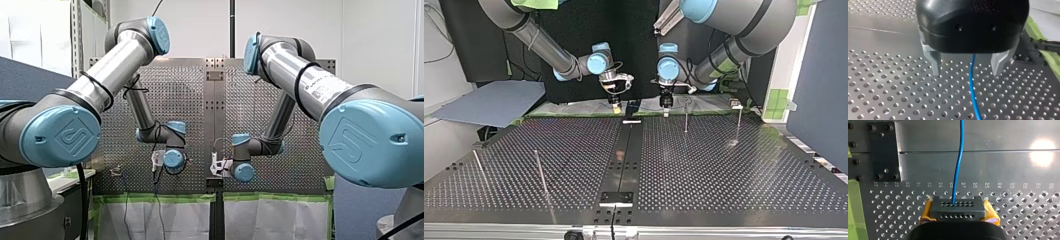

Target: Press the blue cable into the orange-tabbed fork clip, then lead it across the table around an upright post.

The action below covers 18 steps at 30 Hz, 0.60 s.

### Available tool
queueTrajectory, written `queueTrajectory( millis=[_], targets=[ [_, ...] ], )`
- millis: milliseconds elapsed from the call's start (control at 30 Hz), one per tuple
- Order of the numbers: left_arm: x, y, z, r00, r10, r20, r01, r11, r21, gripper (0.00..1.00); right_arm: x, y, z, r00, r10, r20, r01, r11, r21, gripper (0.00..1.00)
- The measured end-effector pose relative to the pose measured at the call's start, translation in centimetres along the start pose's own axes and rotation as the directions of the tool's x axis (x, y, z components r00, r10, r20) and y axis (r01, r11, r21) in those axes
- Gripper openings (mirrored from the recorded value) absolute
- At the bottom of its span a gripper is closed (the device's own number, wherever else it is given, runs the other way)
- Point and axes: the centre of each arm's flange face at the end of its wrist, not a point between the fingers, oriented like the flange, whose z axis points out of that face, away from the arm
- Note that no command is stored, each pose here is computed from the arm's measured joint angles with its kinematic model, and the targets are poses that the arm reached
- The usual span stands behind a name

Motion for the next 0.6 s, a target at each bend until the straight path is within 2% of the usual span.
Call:
queueTrajectory(
  millis=[133, 200, 233, 300, 333, 400, 433, 500, 600],
  targets=[
    [-0.36, -0.17, 0.57, 1.0, 0.002, -0.001, -0.002, 1.0, -0.006, 0.93, -0.01, -0.12, -0.02, 1.0, -0.001, 0.0, 0.001, 1.0, 0.002, 0.0],
    [-0.6, -0.2, 0.83, 1.0, 0.005, -0.005, -0.005, 0.9999, -0.013, 0.75, 0.0, -0.16, -0.03, 1.0, -0.001, 0.0, 0.001, 1.0, 0.002, 0.0],
    [-0.67, -0.18, 0.9, 1.0, 0.007, -0.006, -0.007, 0.9998, -0.018, 0.75, -0.01, -0.17, -0.03, 1.0, -0.001, 0.0, 0.001, 1.0, 0.002, 0.0],
    [-0.76, -0.06, 0.98, 0.9999, 0.012, -0.008, -0.012, 0.9994, -0.033, 0.47, -0.01, -0.18, -0.04, 1.0, -0.001, 0.0, 0.001, 1.0, 0.003, 0.0],
    [-0.78, 0.0, 1.0, 0.9999, 0.015, -0.009, -0.015, 0.9991, -0.041, 0.47, -0.02, -0.21, -0.05, 1.0, -0.002, 0.0, 0.002, 1.0, 0.003, 0.0],
    [-0.79, 0.15, 1.01, 0.9997, 0.023, -0.011, -0.024, 0.9982, -0.056, 0.09, -0.02, -0.23, -0.05, 1.0, -0.002, 0.0, 0.002, 1.0, 0.003, 0.0],
    [-0.79, 0.21, 1.01, 0.9995, 0.028, -0.011, -0.029, 0.9977, -0.062, 0.09, -0.02, -0.24, -0.06, 1.0, -0.002, 0.0, 0.002, 1.0, 0.003, 0.0],
    [-0.78, 0.32, 0.98, 0.9989, 0.044, -0.014, -0.045, 0.9963, -0.073, 0.0, -0.05, -0.26, -0.07, 1.0, -0.002, 0.001, 0.002, 1.0, 0.004, 0.0],
    [-0.7, 0.41, 0.89, 0.9977, 0.063, -0.025, -0.065, 0.9948, -0.078, 0.0, -0.08, -0.28, -0.08, 1.0, -0.002, 0.001, 0.002, 1.0, 0.004, 0.0]
  ],
)
